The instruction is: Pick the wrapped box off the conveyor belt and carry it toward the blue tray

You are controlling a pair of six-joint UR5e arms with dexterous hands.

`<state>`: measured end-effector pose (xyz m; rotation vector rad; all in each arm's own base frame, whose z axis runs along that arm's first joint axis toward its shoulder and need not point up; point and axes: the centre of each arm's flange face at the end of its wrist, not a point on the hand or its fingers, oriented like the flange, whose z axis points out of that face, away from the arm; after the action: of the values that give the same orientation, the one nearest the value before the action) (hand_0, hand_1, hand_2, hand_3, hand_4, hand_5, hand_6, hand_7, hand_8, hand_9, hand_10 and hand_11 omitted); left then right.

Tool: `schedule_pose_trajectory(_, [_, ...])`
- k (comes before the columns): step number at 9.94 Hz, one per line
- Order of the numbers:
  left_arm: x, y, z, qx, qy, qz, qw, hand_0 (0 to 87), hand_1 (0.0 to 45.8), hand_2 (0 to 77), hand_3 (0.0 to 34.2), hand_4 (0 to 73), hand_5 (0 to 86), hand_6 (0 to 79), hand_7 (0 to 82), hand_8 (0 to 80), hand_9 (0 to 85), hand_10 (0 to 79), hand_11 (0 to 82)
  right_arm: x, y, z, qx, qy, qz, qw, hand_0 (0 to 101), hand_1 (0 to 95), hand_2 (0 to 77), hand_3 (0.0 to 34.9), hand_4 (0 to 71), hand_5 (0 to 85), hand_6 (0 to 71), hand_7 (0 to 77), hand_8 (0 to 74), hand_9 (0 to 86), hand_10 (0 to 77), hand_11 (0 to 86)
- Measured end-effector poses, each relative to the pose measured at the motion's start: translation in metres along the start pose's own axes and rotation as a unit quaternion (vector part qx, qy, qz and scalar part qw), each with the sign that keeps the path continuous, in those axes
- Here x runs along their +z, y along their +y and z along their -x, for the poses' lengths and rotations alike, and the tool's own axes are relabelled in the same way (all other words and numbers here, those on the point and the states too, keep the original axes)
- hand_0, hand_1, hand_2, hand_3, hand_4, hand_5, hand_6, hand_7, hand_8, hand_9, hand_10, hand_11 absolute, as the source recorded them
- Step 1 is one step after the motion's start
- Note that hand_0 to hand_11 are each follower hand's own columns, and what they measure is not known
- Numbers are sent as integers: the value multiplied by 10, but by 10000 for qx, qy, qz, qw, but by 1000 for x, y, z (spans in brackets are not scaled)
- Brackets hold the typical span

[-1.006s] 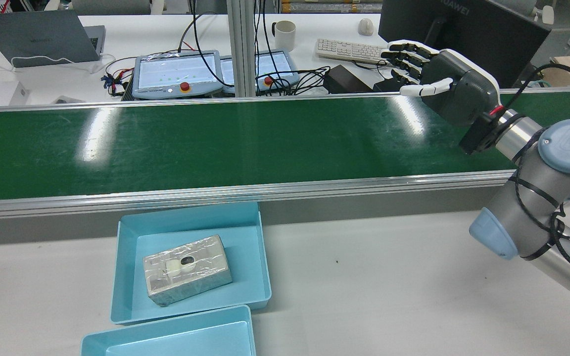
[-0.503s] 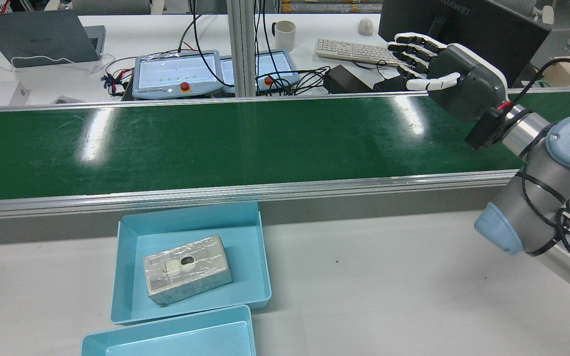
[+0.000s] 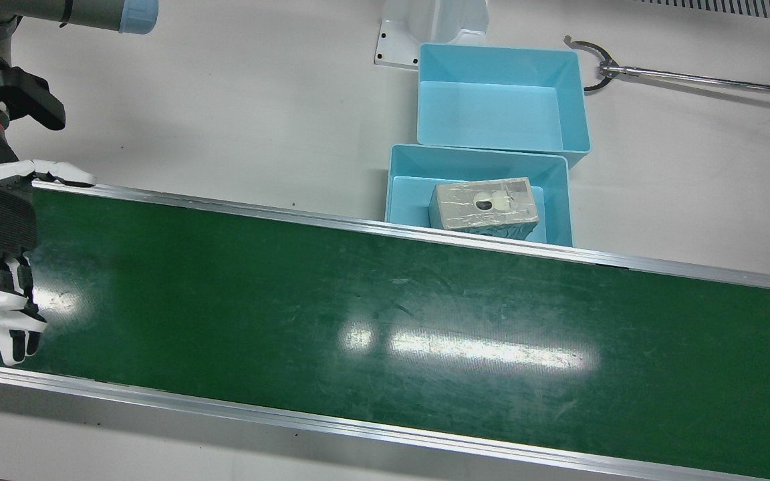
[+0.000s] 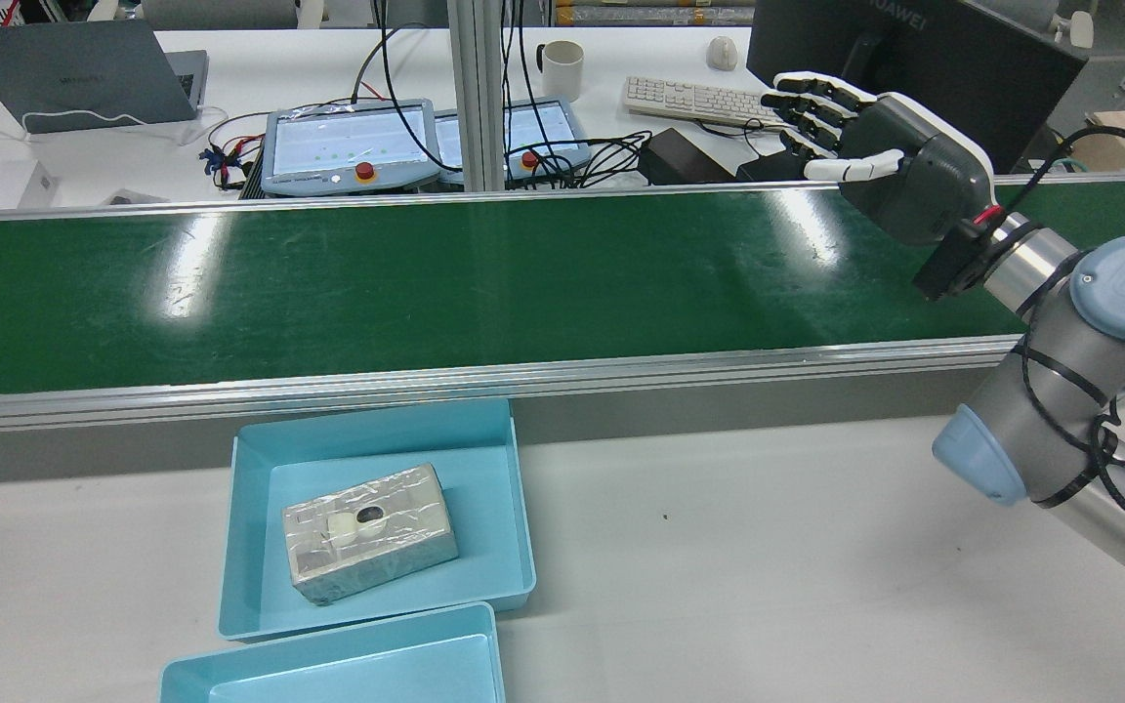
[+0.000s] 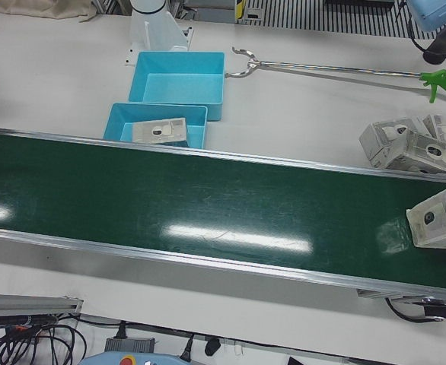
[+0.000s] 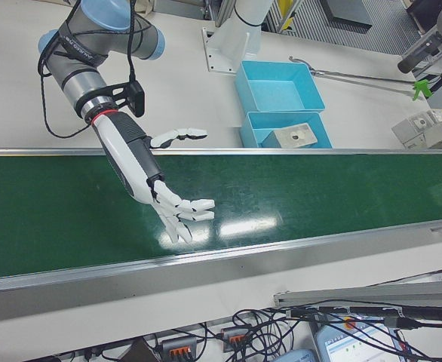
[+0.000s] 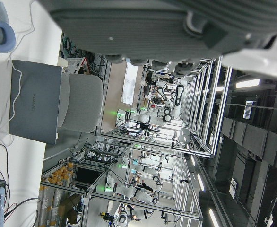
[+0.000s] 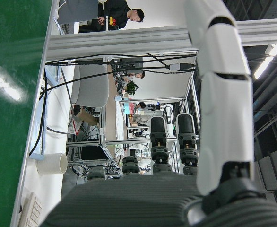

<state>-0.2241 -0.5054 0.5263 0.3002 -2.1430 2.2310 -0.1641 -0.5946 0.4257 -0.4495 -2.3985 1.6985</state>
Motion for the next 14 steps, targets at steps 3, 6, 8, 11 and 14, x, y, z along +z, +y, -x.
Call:
schedule_pose_trajectory(3, [0, 0, 0, 0, 0, 0, 10000, 0, 0, 5, 0, 0, 11, 0, 0, 0, 0, 5, 0, 5, -17, -2, 45, 8, 165, 9999, 481, 153, 180, 44, 191, 300, 82, 251, 22, 76, 22, 16])
schedule_pose_trajectory(6, [0, 0, 0, 0, 0, 0, 10000, 0, 0, 5, 0, 0, 11, 0, 0, 0, 0, 5, 0, 6, -19, -2, 48, 10, 182, 9998, 480, 153, 191, 23, 207, 311, 82, 262, 22, 76, 0, 16])
schedule_pose_trajectory(8, [0, 0, 0, 0, 0, 0, 10000, 0, 0, 5, 0, 0, 11, 0, 0, 0, 0, 5, 0, 6, -19, -2, 43, 3, 180, 9998, 492, 169, 218, 56, 175, 311, 93, 273, 22, 87, 0, 16])
schedule_pose_trajectory(11, [0, 0, 0, 0, 0, 0, 10000, 0, 0, 5, 0, 0, 11, 0, 0, 0, 0, 5, 0, 6, -19, -2, 36, 4, 170, 9998, 492, 164, 218, 56, 180, 311, 93, 262, 22, 87, 0, 16])
schedule_pose_trajectory(14, [0, 0, 0, 0, 0, 0, 10000, 0, 0, 5, 0, 0, 11, 0, 0, 0, 0, 5, 0, 5, -18, -1, 28, 12, 169, 9999, 492, 164, 218, 54, 180, 311, 93, 267, 22, 87, 0, 16])
